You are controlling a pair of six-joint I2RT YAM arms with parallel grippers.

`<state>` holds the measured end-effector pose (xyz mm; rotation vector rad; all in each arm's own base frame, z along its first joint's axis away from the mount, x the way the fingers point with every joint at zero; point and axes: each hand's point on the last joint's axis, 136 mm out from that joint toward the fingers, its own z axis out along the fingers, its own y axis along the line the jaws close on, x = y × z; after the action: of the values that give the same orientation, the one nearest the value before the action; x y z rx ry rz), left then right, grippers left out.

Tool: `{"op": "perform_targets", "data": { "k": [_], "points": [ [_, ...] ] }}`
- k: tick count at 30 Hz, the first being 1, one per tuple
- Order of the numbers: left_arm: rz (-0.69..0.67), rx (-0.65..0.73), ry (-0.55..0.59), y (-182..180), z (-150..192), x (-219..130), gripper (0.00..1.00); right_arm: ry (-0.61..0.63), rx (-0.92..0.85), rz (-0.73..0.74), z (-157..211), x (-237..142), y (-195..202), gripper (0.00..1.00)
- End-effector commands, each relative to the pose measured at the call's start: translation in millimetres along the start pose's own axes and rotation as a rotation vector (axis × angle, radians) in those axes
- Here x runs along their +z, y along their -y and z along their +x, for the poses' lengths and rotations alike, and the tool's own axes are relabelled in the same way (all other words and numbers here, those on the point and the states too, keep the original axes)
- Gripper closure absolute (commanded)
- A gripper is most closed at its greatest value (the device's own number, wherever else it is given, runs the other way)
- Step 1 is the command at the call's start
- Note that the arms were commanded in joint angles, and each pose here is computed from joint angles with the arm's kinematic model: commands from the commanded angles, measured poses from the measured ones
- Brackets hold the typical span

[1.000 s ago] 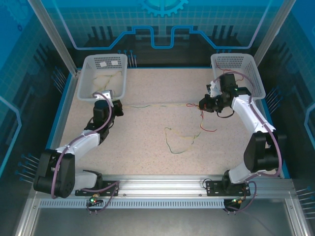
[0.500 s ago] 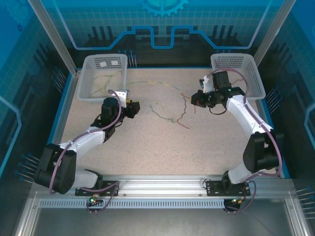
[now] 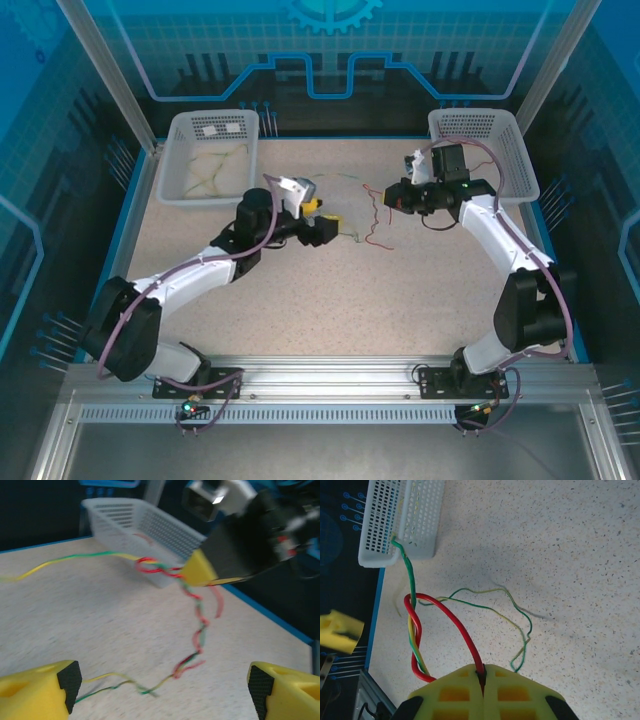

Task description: Untangle the cables

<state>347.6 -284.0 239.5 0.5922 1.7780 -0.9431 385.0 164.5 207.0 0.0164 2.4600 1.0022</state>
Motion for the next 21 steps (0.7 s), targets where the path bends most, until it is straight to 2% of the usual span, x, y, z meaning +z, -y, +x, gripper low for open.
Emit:
{"op": "perform_targets", "data": {
  "k": [1, 6, 11, 16, 21],
  "points": [
    [0.088, 0.018, -0.021, 20.2, -1.3, 13.6, 0.11, 0.050, 0.012, -0.029, -2.7, -13.0, -18.1, 1.00],
    [0.132, 0.019, -0.056, 32.3, 8.9, 30.7, 0.07, 0.056, 0.038, -0.058, -2.3, -18.1, -26.4, 1.00],
    [0.053, 0.012, -0.063, 17.1, 11.5, 36.3, 0.15, 0.060, -0.020, -0.105, -2.7, -22.0, -36.9, 1.00],
    [-0.025, 0.053, -0.005, 0.4, -1.3, 12.7, 0.15, 0.061, -0.149, -0.072, 1.6, -31.6, -35.3, 1.00],
    [-0.065, 0.152, 0.066, -20.0, -24.7, -27.7, 0.15, 0.060, -0.266, -0.119, 5.0, -37.5, -38.4, 1.00]
  ]
}}
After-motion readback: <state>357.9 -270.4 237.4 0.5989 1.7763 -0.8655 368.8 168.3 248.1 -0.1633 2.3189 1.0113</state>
